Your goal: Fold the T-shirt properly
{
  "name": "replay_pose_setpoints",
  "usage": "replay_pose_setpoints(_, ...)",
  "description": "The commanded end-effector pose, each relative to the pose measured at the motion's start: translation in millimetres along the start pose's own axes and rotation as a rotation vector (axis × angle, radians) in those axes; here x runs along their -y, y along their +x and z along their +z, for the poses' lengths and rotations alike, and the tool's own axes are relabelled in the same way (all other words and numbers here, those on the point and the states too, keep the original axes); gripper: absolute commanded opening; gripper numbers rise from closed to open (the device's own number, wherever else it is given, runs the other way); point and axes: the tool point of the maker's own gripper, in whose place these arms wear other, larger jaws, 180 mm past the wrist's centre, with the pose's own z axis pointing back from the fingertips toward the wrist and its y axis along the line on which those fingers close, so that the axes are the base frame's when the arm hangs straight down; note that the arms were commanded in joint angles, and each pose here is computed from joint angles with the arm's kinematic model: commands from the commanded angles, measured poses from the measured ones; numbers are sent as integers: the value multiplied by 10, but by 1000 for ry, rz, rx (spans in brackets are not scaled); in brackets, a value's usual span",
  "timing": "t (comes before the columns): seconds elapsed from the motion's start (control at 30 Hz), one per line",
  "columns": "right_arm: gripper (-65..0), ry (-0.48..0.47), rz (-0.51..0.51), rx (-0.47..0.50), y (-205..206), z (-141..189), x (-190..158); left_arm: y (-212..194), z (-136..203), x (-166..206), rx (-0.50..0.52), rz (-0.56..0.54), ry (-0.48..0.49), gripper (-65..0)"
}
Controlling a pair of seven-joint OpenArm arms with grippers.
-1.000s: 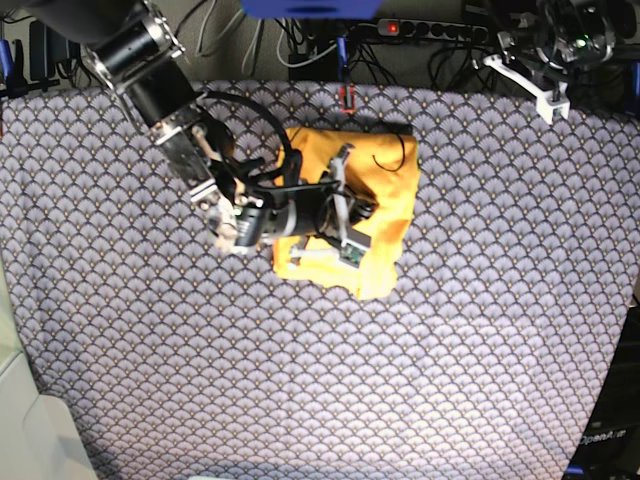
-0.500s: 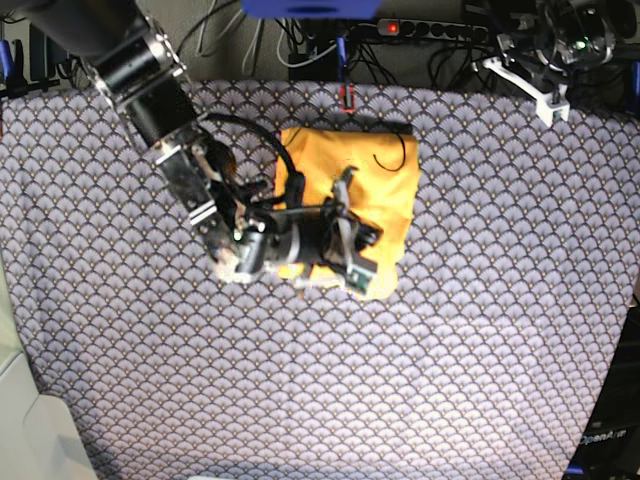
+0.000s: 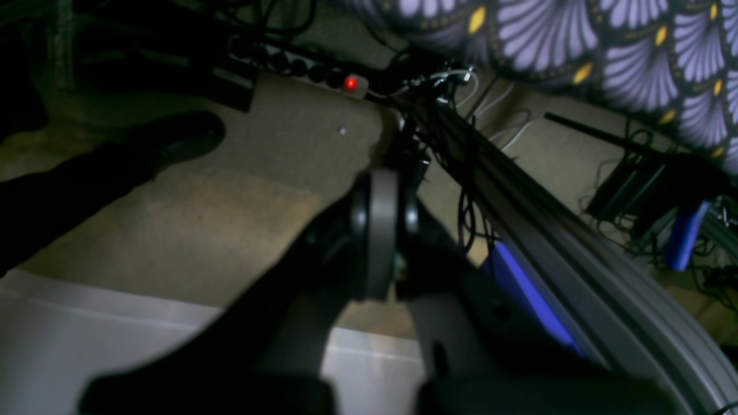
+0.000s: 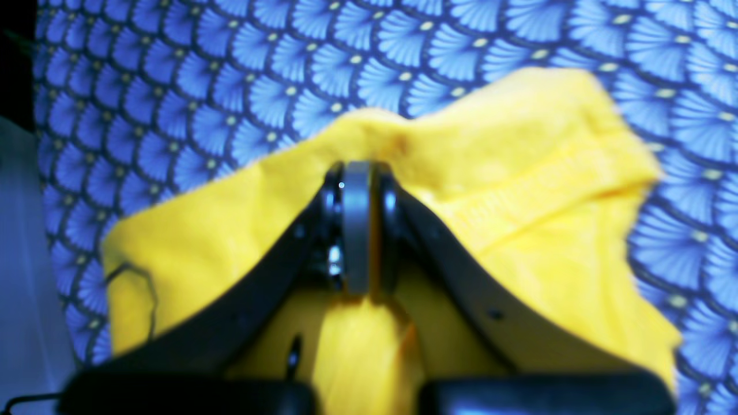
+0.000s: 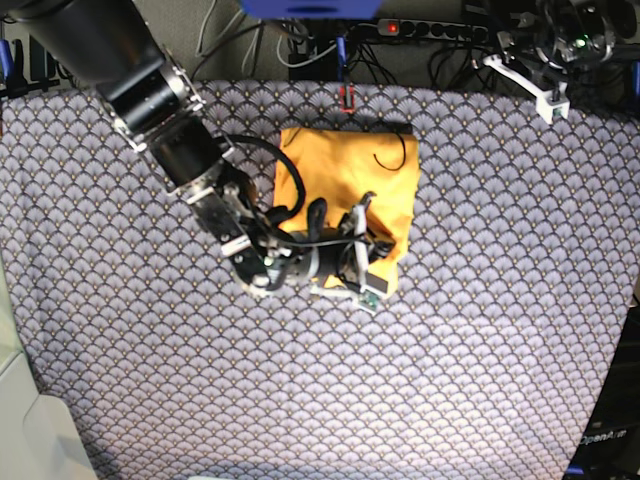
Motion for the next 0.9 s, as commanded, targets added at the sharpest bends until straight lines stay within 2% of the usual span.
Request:
replay_pose_setpoints(0.0, -635, 0, 18, 64, 255, 21, 54, -13, 39, -32, 4, -10, 9, -650)
replay_pose_setpoints(0.13, -635, 20, 1, 58, 194, -108, 40, -36, 43, -55, -3, -13, 15, -650)
replay_pose_setpoints(0.3, -635, 17, 44, 3, 163, -78, 46, -56, 51, -71, -7, -17, 19, -650)
replay_pose_setpoints(0.5, -637, -60, 218, -78, 138, 434, 60, 123, 216, 20, 72, -49, 14, -650)
replay_pose_setpoints(0.6, -637, -135, 261, -100, 83, 797, 100, 183, 249, 56, 94, -56, 9, -650)
replay_pose_setpoints(0.77, -638, -266, 246, -133, -250, 1407, 100, 184, 251, 50, 99, -58, 9, -650)
replay_pose_setpoints(0.87, -639, -334, 191, -160, -578, 1743, 51, 172, 254, 64, 94, -134, 0, -650)
